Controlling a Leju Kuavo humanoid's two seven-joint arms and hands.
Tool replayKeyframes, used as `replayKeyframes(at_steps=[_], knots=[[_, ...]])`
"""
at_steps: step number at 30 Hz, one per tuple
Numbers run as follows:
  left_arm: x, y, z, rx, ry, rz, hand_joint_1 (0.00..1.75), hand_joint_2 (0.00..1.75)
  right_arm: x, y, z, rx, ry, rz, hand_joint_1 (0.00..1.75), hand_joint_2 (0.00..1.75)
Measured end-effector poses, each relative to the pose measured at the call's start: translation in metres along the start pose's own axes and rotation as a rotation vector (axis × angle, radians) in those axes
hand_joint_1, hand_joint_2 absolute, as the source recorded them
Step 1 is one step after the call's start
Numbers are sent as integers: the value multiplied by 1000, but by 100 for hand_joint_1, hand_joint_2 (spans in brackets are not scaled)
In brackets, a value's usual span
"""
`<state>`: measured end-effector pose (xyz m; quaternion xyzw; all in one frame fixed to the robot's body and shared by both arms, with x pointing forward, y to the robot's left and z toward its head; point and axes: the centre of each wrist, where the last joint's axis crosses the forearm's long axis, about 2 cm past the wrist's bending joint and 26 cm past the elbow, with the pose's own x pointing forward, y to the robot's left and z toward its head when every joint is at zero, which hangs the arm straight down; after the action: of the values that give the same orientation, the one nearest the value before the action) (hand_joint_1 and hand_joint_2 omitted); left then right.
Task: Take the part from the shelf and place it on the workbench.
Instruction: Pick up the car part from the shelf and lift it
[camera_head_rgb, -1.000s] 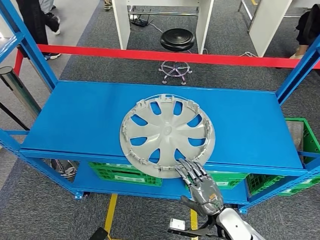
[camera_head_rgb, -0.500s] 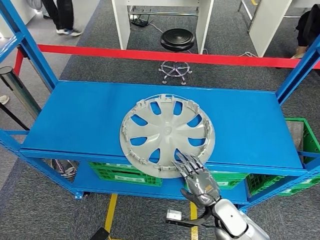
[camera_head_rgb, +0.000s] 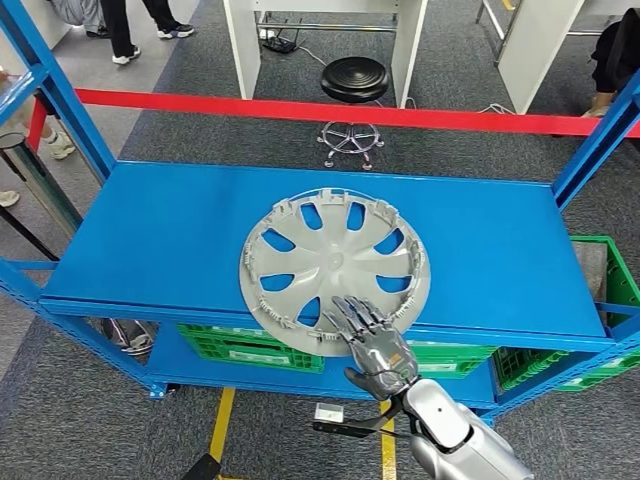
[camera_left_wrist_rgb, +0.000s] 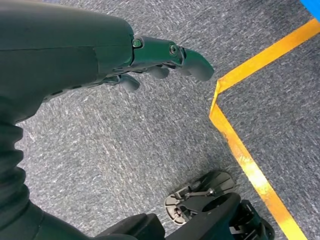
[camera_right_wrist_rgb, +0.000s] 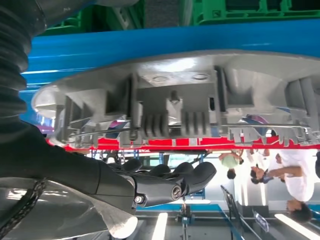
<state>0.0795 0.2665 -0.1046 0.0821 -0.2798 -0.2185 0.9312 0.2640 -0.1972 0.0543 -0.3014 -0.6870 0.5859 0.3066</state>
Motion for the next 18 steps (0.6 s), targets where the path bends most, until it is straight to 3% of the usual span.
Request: replayKeyframes(at_steps=[2, 6, 18], knots=[[1, 0, 0, -1, -2, 0, 0, 175, 1, 0, -5, 6, -1, -13, 2, 175], [1, 0, -1, -3, -4, -2, 0, 175, 4, 1, -14, 17, 0, -33, 175, 175], [2, 0, -1, -1, -5, 6, 0, 175, 6, 8, -13, 7, 20, -29, 175, 175]])
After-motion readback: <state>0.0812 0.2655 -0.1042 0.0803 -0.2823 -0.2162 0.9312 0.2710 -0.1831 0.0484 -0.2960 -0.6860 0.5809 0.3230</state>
